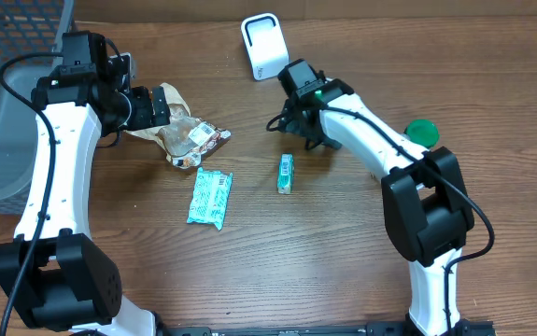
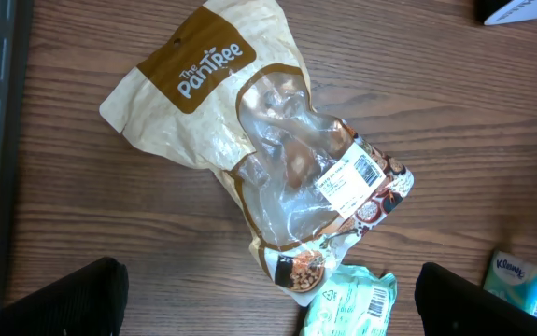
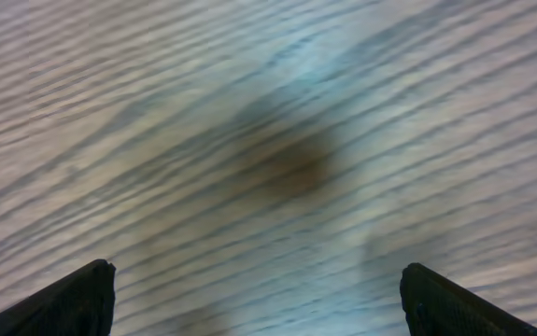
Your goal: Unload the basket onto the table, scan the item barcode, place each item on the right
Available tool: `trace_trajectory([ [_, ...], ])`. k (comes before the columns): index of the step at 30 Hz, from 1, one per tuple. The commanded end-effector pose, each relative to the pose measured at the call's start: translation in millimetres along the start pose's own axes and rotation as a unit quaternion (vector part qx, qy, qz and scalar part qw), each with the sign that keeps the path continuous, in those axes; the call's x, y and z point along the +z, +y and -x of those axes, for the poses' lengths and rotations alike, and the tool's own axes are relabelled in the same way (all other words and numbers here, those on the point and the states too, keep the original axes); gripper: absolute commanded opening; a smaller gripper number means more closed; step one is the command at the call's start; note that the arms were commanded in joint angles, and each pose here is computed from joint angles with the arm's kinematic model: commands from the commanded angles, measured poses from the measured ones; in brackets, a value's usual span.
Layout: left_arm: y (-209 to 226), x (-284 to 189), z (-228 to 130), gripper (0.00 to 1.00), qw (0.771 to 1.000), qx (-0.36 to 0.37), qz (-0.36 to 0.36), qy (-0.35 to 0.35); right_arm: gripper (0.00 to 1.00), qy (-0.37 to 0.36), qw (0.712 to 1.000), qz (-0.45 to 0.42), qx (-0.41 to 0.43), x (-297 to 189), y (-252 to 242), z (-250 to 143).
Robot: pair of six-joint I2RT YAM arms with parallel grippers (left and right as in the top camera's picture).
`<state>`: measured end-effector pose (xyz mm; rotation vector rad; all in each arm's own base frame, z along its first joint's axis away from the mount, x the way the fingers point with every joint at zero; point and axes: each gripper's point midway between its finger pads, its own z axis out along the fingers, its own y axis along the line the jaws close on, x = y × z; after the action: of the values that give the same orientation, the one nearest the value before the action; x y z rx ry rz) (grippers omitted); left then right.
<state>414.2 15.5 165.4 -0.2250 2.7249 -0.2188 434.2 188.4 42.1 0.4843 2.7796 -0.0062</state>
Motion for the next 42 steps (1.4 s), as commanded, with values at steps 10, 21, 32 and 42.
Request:
trace_trajectory([
  [10, -5, -2, 1, 1.0, 1.0, 0.019, -0.007, -0.003, 0.04, 0.054, 0.997, -0.048, -0.012, 19, -29, -37],
  [21, -5, -2, 1, 0.99, 1.0, 0.019, -0.007, -0.003, 0.04, 0.127, 0.992, -0.013, -0.013, 22, -22, -70],
  [32, -5, -2, 1, 1.0, 1.0, 0.019, -0.007, -0.003, 0.04, 0.225, 0.973, -0.044, -0.036, 13, -40, -125],
  [42, -5, -2, 1, 0.99, 1.0, 0.019, -0.007, -0.003, 0.04, 0.239, 0.961, -0.003, -0.141, 7, -34, -127],
])
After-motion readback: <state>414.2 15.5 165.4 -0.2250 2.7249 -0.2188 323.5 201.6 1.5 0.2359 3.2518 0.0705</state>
